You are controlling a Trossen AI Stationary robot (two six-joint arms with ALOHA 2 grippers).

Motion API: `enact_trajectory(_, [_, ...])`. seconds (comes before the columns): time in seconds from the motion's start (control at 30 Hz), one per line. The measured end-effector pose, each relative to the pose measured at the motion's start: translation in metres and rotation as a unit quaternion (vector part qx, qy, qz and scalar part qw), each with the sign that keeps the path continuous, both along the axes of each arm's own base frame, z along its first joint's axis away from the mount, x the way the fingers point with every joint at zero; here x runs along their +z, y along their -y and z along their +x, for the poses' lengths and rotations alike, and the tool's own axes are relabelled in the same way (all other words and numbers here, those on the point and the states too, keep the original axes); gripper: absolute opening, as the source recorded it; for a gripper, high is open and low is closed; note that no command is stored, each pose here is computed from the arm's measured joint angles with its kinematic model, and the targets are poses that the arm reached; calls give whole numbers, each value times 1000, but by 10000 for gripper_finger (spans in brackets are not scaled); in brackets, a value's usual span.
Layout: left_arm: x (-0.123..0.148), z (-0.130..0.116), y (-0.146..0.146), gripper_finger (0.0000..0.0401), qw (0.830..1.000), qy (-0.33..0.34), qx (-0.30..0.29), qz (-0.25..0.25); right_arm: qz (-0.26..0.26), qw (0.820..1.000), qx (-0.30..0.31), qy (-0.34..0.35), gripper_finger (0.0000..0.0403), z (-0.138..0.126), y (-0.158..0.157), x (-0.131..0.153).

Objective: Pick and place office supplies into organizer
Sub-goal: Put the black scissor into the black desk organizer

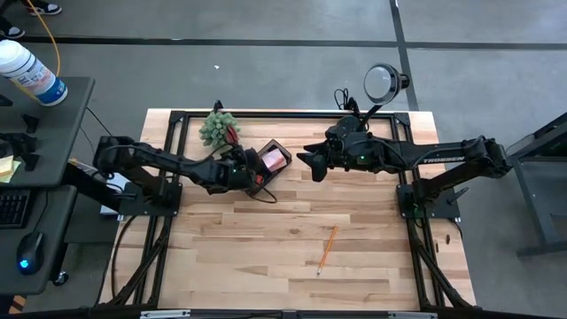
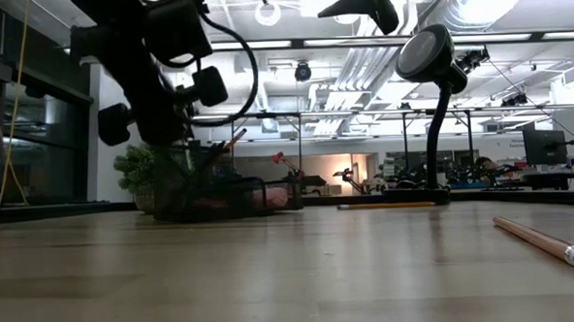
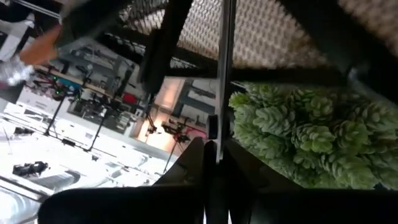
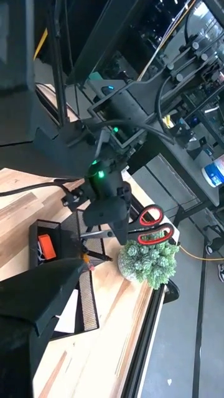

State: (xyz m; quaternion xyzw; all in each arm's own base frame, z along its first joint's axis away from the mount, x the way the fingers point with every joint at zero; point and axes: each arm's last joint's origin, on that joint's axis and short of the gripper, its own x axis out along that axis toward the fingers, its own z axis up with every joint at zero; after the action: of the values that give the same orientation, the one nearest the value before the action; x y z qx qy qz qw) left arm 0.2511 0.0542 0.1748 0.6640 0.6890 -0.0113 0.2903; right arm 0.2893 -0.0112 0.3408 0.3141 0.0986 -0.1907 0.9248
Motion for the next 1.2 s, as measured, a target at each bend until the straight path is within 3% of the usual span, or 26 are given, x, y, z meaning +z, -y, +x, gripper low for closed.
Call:
enact_trajectory(0.8, [-10,7,0,30,997,-62,-45,-16,-12,1000,6,-6,216,0,0,0])
enact_trajectory(1.2, [-10,7,0,118,997,-60,-48,-21,-22,1000,9,-10,216,0,0,-1])
